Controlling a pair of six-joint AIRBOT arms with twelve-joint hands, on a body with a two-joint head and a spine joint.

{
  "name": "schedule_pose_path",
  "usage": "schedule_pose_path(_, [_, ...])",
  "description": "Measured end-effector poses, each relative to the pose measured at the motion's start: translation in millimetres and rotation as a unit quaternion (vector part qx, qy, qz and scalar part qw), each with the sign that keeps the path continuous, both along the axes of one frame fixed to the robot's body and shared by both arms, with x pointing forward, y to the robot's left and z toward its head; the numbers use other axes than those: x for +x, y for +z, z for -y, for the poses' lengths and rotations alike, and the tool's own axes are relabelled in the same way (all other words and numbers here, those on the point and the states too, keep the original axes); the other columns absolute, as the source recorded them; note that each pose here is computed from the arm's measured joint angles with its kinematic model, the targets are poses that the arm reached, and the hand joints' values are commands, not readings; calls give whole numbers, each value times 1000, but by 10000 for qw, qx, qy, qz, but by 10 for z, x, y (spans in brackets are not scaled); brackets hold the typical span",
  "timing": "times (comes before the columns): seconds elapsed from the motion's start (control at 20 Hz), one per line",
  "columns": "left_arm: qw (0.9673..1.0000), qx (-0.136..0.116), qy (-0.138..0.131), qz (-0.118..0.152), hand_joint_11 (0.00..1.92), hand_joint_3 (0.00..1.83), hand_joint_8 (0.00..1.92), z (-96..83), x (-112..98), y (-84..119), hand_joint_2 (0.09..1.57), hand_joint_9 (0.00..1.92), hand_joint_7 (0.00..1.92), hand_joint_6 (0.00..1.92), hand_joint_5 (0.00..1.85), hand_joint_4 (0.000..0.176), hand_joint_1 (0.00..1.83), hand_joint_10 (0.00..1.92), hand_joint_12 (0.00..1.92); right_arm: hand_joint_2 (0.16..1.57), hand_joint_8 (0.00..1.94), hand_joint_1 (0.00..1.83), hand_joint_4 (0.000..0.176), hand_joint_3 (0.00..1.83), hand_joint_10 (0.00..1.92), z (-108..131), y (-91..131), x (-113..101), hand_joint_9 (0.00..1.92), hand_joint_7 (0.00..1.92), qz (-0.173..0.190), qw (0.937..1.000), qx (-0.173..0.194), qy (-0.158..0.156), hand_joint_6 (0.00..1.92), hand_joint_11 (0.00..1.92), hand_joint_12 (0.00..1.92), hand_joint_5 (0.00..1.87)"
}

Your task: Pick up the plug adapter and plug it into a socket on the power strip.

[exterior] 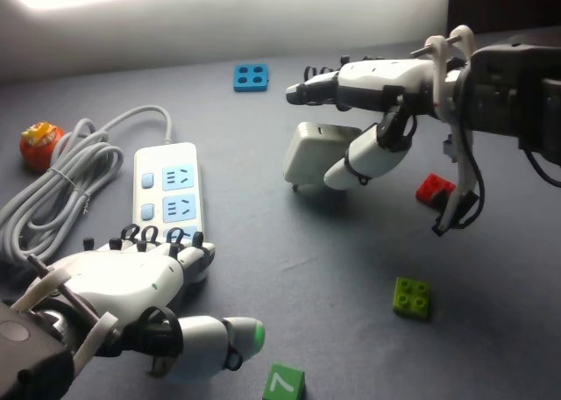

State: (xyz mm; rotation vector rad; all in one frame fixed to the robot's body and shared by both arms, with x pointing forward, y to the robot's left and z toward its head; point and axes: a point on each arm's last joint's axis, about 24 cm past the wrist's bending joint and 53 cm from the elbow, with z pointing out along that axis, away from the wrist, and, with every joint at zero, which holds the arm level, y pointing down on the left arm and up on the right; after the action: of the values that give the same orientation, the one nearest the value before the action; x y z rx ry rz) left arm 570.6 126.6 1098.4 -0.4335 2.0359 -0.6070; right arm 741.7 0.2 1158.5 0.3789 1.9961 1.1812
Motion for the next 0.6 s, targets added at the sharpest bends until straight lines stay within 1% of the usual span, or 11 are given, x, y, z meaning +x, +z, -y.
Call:
schedule_pose_path(0.1, [10000, -5, 24, -31, 34, 0, 7, -12, 5, -28, 1166, 51, 69, 6, 65, 0, 0, 7, 25, 1008, 4, 1188, 0, 0, 8, -19, -29, 21, 177, 168, 16, 10000, -40, 14, 4, 0, 658, 167])
schedule_pose_path(0.15, [9999, -49, 72, -53, 40, 0, 12, -18, 23, -43, 1167, 63, 85, 11, 81, 0, 0, 10, 28, 1015, 6, 1191, 0, 0, 7, -20, -78, 39, 161, 155, -8, 10000, -69, 1, 4, 0, 600, 170])
schedule_pose_path(0.2, [9999, -64, 87, -50, 34, 0, 8, -24, 33, -42, 1166, 57, 78, 7, 75, 0, 0, 7, 27, 1005, 7, 1198, 0, 0, 9, -10, -120, 55, 174, 170, -25, 9999, -99, -16, 6, 0, 629, 185])
schedule_pose_path(0.3, [9999, -72, 115, -34, 32, 3, 8, -37, 54, -41, 1172, 59, 83, 8, 80, 0, 0, 7, 28, 1011, 0, 1197, 0, 0, 0, 11, -179, 85, 159, 155, -44, 9999, -145, -47, 0, 0, 610, 167])
schedule_pose_path(0.45, [9999, -98, 127, -58, 26, 1, 7, -28, 67, -67, 1168, 57, 84, 6, 78, 0, 0, 5, 27, 1012, 1, 1208, 0, 0, 0, 12, -200, 132, 153, 156, -44, 9998, -156, -84, 5, 0, 607, 180])
schedule_pose_path(0.55, [9998, -127, 151, -67, 29, 0, 4, -36, 80, -71, 1166, 58, 81, 4, 78, 0, 0, 4, 30, 1015, 1, 1217, 0, 1, 0, -34, -206, 134, 150, 158, -45, 9999, -143, -44, 6, 0, 626, 192])
schedule_pose_path(0.6, [9998, -123, 176, -56, 30, 0, 4, -48, 102, -75, 1167, 57, 81, 5, 80, 0, 0, 3, 31, 1006, 4, 1225, 0, 0, 3, -54, -209, 133, 161, 171, -47, 9999, -138, -28, 6, 0, 666, 204])
